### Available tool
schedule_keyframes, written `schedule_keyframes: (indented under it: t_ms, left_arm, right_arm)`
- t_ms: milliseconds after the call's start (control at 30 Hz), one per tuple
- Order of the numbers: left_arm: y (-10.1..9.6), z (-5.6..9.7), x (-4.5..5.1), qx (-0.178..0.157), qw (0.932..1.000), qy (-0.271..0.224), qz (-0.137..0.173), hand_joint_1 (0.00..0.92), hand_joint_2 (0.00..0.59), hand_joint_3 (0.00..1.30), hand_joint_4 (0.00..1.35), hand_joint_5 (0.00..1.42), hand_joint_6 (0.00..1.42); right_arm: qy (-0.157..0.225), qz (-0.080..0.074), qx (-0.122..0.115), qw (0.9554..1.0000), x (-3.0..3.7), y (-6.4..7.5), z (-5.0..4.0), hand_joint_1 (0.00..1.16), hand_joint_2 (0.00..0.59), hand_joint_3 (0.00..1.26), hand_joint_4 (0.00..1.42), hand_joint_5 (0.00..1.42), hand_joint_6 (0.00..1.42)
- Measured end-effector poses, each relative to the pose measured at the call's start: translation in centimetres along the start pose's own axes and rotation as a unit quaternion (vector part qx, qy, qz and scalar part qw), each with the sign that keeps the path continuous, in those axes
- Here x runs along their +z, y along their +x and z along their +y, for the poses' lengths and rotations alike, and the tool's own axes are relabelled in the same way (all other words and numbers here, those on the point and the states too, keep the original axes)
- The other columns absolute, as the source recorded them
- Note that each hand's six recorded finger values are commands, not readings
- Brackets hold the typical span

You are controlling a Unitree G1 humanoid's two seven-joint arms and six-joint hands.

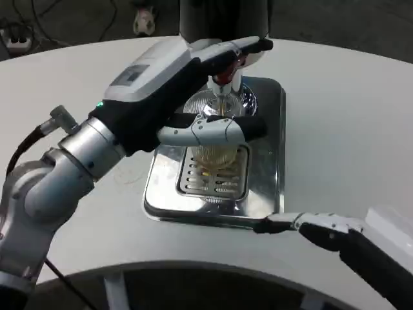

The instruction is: Grasp the cup under the faucet to collect the drink, then remove the cup.

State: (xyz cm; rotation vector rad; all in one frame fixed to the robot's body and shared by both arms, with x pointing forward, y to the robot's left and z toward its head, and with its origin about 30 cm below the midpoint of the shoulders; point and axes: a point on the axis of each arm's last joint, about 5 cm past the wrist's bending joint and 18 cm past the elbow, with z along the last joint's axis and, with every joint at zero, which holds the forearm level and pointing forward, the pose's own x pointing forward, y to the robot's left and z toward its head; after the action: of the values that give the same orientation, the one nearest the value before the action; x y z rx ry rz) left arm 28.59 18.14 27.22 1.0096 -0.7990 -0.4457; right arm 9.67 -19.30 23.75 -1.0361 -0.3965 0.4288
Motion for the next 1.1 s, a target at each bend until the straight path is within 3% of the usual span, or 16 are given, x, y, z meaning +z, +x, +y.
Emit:
schedule_keyframes:
  t_ms: [133, 233, 367, 400, 467, 533, 567, 667, 800, 933, 1000, 1067, 1100]
  left_arm:
    - [-0.1, 0.1, -0.03, -0.001, 1.0000, 0.000, 0.001, 0.000, 0.080, 0.17, 0.13, 0.20, 0.06]
    - [-0.1, 0.1, -0.07, -0.002, 1.0000, -0.006, 0.001, 0.000, 0.079, 0.17, 0.13, 0.20, 0.06]
    - [-0.2, 0.2, -0.05, -0.001, 1.0000, -0.007, 0.002, 0.000, 0.089, 0.17, 0.13, 0.20, 0.06]
    - [-0.2, 0.2, -0.05, -0.001, 1.0000, -0.007, 0.002, 0.000, 0.091, 0.17, 0.13, 0.20, 0.06]
    - [-0.2, 0.2, -0.05, -0.001, 1.0000, -0.007, 0.003, 0.000, 0.092, 0.17, 0.13, 0.20, 0.06]
    - [-0.2, 0.2, -0.05, -0.001, 1.0000, -0.007, 0.003, 0.000, 0.093, 0.17, 0.13, 0.20, 0.06]
    - [-0.2, 0.2, -0.05, -0.002, 1.0000, -0.007, 0.003, 0.000, 0.094, 0.17, 0.13, 0.20, 0.06]
    - [-0.2, 0.2, -0.04, -0.003, 1.0000, -0.006, 0.003, 0.000, 0.097, 0.17, 0.13, 0.20, 0.06]
    - [-0.3, 0.1, 0.04, -0.004, 1.0000, -0.004, 0.002, 0.000, 0.111, 0.17, 0.13, 0.20, 0.06]
    - [-0.3, 0.1, 0.05, -0.004, 1.0000, -0.002, 0.003, 0.000, 0.117, 0.17, 0.13, 0.20, 0.06]
    - [-0.3, 0.1, 0.06, -0.004, 1.0000, -0.002, 0.003, 0.000, 0.126, 0.18, 0.13, 0.20, 0.06]
    - [-0.3, 0.1, 0.06, -0.004, 1.0000, -0.002, 0.003, 0.000, 0.138, 0.18, 0.13, 0.20, 0.06]
    - [-0.3, 0.1, 0.06, -0.002, 1.0000, -0.002, 0.003, 0.000, 0.141, 0.18, 0.13, 0.20, 0.06]
  right_arm:
    - [0.005, 0.010, -0.051, 0.9986, 0.15, 0.6, 0.69, 0.92, 0.198, 0.19, 0.16, 0.15, 0.18]
    - [0.028, 0.022, -0.084, 0.9959, -0.28, 1.2, 1.31, 0.90, 0.177, 0.14, 0.10, 0.08, 0.16]
    - [0.090, 0.053, -0.124, 0.9868, -1.20, 2.1, 2.55, 0.89, 0.167, 0.10, 0.06, 0.05, 0.17]
    - [0.116, 0.066, -0.141, 0.9810, -1.50, 2.4, 2.95, 0.89, 0.166, 0.09, 0.06, 0.05, 0.17]
    - [0.143, 0.076, -0.153, 0.9749, -1.75, 2.6, 3.38, 0.89, 0.166, 0.09, 0.05, 0.05, 0.17]
    - [0.183, 0.086, -0.172, 0.9642, -2.02, 3.0, 4.10, 0.89, 0.166, 0.08, 0.05, 0.04, 0.17]
    - [0.208, 0.094, -0.187, 0.9554, -2.26, 3.5, 4.68, 0.89, 0.166, 0.07, 0.05, 0.04, 0.17]
    - [0.248, 0.108, -0.207, 0.9403, -2.67, 4.5, 5.84, 0.89, 0.165, 0.06, 0.05, 0.04, 0.18]
    - [0.275, 0.117, -0.215, 0.9297, -2.97, 5.4, 6.76, 0.90, 0.161, 0.06, 0.05, 0.04, 0.18]
    - [0.306, 0.135, -0.241, 0.9110, -3.22, 7.0, 8.08, 0.90, 0.158, 0.06, 0.04, 0.04, 0.18]
    - [0.319, 0.140, -0.244, 0.9051, -3.19, 7.8, 8.89, 0.90, 0.158, 0.05, 0.04, 0.04, 0.18]
    - [0.328, 0.134, -0.247, 0.9019, -3.08, 8.5, 9.44, 0.90, 0.162, 0.05, 0.04, 0.05, 0.18]
    - [0.335, 0.132, -0.253, 0.8980, -3.08, 8.9, 9.67, 0.89, 0.163, 0.04, 0.04, 0.05, 0.18]
